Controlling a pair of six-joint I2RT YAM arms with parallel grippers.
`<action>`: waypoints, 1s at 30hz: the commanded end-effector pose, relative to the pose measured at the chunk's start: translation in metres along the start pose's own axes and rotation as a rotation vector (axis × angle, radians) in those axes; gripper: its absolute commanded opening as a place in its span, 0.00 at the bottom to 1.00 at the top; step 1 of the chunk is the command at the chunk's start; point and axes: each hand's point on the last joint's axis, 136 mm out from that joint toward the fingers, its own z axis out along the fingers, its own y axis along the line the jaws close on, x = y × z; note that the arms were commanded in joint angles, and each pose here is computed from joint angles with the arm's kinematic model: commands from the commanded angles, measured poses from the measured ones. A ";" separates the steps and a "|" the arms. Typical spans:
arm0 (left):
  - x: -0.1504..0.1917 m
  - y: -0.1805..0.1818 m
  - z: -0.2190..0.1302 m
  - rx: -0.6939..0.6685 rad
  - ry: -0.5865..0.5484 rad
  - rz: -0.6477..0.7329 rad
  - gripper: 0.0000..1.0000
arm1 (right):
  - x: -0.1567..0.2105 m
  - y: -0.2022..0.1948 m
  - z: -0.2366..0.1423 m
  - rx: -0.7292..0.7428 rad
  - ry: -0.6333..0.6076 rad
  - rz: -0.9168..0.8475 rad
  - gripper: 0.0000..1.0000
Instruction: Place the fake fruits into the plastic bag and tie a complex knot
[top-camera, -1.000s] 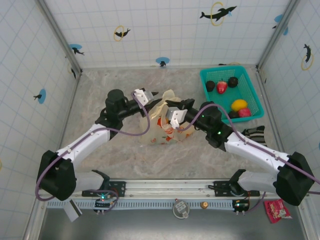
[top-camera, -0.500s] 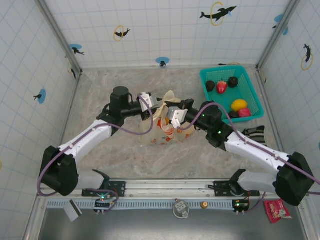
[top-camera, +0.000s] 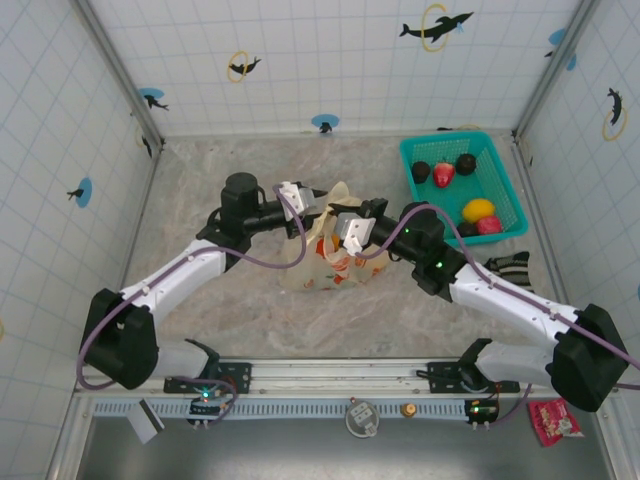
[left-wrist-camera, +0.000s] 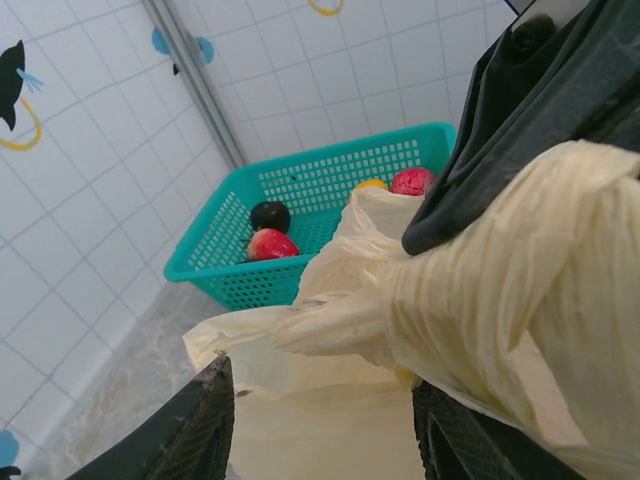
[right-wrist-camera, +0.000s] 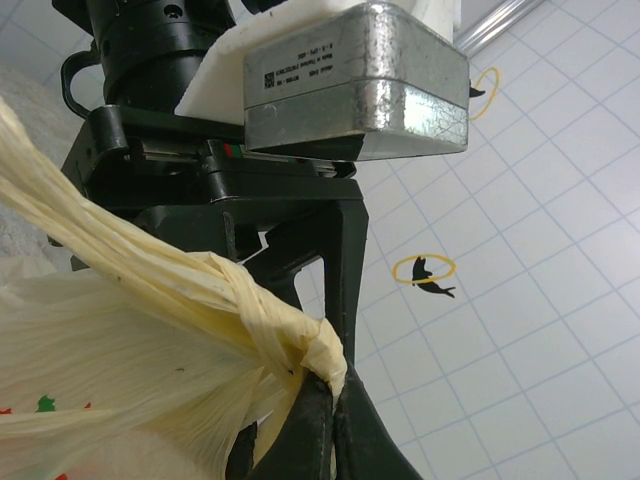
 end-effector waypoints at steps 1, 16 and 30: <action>-0.003 -0.014 0.004 0.065 -0.043 0.001 0.49 | -0.014 -0.016 0.001 0.044 -0.045 0.003 0.00; 0.001 -0.023 0.012 0.118 -0.037 0.001 0.44 | -0.014 -0.014 0.005 0.035 -0.053 0.028 0.00; 0.002 -0.008 0.004 -0.012 0.002 0.071 0.00 | -0.013 -0.014 -0.001 0.041 -0.040 0.032 0.00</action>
